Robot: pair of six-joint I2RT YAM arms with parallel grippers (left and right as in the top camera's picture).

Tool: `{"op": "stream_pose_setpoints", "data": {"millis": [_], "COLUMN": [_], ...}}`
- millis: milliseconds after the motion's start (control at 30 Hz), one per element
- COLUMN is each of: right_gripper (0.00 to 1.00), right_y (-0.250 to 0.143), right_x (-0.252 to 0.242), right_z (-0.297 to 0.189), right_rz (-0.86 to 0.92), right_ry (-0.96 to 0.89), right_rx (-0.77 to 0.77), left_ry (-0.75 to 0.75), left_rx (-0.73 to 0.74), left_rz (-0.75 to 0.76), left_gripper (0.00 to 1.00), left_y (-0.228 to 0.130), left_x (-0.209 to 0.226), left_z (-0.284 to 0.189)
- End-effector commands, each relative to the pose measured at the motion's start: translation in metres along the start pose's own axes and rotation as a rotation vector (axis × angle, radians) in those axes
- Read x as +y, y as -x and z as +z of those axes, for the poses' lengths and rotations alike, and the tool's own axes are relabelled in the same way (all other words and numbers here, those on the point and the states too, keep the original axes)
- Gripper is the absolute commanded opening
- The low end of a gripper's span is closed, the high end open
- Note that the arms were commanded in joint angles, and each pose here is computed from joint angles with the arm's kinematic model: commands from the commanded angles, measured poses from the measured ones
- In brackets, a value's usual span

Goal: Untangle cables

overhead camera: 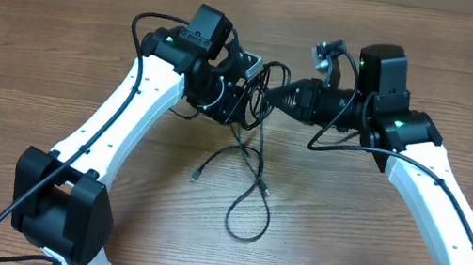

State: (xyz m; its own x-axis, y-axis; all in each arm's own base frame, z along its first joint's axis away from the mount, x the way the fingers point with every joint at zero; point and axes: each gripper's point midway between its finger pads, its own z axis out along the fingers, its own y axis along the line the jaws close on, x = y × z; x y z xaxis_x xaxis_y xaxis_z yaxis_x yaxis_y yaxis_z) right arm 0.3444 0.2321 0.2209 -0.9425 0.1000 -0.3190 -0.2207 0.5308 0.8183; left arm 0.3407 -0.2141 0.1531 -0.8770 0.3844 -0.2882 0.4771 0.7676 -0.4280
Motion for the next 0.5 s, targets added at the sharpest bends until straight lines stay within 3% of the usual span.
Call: {"op": "stream_pose_setpoints", "data": {"millis": [0, 33, 100, 467], "right_gripper": [0.04, 0.04, 0.04, 0.04], "right_y": [0.008, -0.001, -0.011, -0.035], "right_x": [-0.071, -0.106, -0.133, -0.175], "right_z": [-0.021, -0.042, -0.064, -0.116], "right_rz": [0.197, 0.312, 0.406, 0.517], "right_ry": [-0.39, -0.575, -0.717, -0.939], "right_rx": [-0.135, -0.17, -0.195, -0.176], "left_ry": [0.05, 0.058, 0.075, 0.145], "left_rx": [0.016, 0.0, -0.051, -0.244], "left_rz": [-0.059, -0.078, -0.111, -0.265], "left_gripper": [0.04, 0.04, 0.04, 0.04], "left_y": [-0.008, -0.009, -0.008, -0.009], "left_x": [0.016, 0.022, 0.034, 0.084], "left_z": [-0.01, -0.02, -0.042, -0.115]}}
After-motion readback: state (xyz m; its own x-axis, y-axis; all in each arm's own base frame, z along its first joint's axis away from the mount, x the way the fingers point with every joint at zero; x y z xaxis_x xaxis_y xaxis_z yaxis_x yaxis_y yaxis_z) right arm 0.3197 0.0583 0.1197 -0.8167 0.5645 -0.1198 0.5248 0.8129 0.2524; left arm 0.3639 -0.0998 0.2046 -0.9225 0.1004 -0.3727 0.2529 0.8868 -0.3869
